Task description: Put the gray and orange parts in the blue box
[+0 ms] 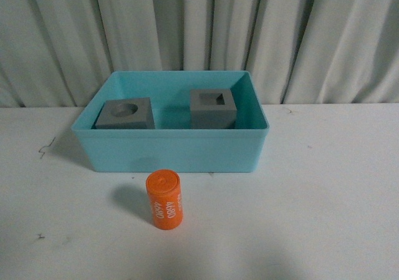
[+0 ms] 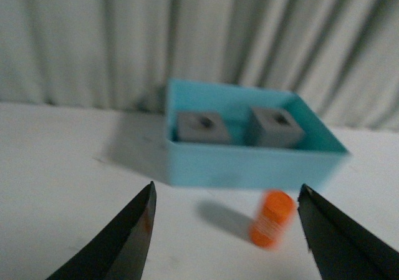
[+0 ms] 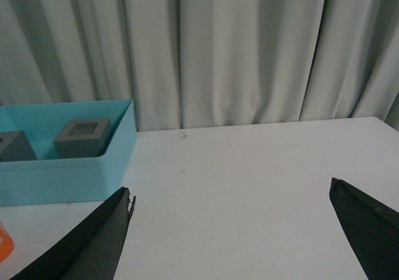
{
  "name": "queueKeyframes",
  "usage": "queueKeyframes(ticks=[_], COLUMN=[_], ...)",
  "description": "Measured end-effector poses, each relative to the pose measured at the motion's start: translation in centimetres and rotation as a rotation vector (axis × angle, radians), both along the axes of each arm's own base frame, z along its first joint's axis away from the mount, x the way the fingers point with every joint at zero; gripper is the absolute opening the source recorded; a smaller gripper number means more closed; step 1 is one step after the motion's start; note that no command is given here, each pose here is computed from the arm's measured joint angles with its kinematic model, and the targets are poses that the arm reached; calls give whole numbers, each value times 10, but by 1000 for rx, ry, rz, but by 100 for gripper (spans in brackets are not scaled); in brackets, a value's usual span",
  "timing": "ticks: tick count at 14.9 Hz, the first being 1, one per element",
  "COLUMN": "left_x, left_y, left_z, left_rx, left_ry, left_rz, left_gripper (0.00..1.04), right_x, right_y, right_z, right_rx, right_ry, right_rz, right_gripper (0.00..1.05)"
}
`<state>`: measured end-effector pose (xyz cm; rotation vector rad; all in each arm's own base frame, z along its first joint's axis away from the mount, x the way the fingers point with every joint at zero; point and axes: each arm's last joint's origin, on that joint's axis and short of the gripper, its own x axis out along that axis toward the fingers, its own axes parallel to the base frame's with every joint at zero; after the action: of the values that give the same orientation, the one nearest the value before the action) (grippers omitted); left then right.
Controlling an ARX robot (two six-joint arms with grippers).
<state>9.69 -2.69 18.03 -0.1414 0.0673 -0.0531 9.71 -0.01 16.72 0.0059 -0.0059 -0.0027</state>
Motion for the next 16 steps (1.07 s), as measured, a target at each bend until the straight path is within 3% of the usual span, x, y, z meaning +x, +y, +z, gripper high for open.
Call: queueKeyframes(ticks=[1, 4, 5, 7, 16], left_x=[1, 1, 1, 1, 1], left_y=[7, 14, 17, 29, 27], left_z=[2, -2, -4, -14, -14], left_rx=[49, 118, 124, 128, 127], left_ry=[-57, -63, -63, -62, -66], left_rz=[73, 57, 57, 87, 53], left_gripper=[57, 20, 4, 2, 2], right_x=[0, 0, 0, 0, 0], right_y=[0, 0, 0, 0, 0], right_z=[0, 0, 0, 0, 0], right_rx=[0, 0, 0, 0, 0], right_ry=[-1, -1, -1, 0, -1], right_rz=[3, 3, 3, 1, 3], right_gripper=[98, 98, 98, 98, 98])
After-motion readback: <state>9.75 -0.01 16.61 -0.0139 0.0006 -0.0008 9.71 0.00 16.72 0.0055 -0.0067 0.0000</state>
